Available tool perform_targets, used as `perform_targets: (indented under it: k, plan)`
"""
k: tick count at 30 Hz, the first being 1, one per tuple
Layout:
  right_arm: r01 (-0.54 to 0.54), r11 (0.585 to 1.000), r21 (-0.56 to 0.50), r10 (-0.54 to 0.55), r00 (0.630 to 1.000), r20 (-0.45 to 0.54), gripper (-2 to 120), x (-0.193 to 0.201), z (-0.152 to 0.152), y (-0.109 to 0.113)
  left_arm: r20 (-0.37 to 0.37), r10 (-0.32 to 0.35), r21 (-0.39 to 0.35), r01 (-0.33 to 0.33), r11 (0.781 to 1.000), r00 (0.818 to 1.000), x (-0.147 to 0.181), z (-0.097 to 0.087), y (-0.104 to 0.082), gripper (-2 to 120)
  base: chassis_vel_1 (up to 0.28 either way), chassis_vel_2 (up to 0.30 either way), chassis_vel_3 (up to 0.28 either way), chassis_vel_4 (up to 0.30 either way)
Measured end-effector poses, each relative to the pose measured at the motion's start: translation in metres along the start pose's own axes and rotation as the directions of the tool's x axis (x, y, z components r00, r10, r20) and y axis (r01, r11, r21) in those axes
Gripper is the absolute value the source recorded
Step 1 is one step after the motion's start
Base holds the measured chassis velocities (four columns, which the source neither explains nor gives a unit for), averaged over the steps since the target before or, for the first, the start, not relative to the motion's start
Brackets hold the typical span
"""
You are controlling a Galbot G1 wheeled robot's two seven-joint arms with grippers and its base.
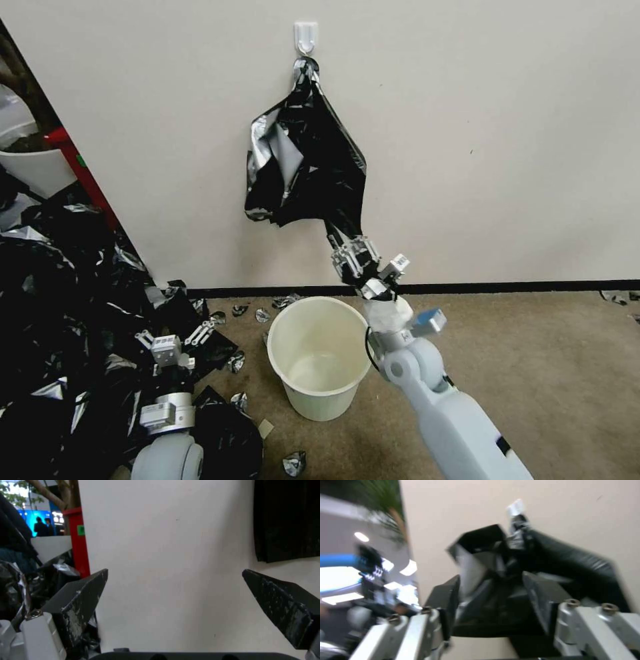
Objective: Place a trash bag onto the trash bin.
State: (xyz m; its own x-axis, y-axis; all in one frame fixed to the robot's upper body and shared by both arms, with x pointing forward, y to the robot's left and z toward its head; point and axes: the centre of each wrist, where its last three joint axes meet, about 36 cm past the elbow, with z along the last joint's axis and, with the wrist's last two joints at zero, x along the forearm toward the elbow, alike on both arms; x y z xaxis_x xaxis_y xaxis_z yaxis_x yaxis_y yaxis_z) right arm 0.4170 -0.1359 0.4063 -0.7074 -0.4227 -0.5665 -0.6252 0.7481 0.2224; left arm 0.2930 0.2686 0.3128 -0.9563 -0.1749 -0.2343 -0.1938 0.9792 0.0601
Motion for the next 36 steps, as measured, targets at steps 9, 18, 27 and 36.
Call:
perform_targets:
  k: [9,18,27,36]
  plan:
    - [0.050,0.867,0.496,-0.038,0.999,-0.035,91,-0.087,0.000,0.020,0.003,0.001,-0.007,-0.001,1.000,1.000,-0.002,-0.005,-0.002,100,0.000,0.000,0.000,0.000]
    - [0.066,0.736,0.674,0.010,0.994,-0.109,100,-0.140,-0.003,0.061,-0.002,-0.025,-0.026,0.025,0.999,1.000,-0.002,-0.008,0.008,100,0.000,0.000,0.000,0.000]
    - [-0.017,0.751,0.660,0.171,0.970,-0.171,99,-0.165,-0.014,0.086,-0.007,-0.033,-0.020,0.033,0.999,0.999,-0.002,-0.004,0.006,100,0.000,0.000,0.000,0.000]
    - [-0.029,0.744,0.668,0.251,0.938,-0.239,84,-0.167,-0.009,0.089,-0.001,-0.040,-0.024,0.040,0.999,0.999,-0.005,-0.005,0.009,100,0.000,0.000,0.000,0.000]
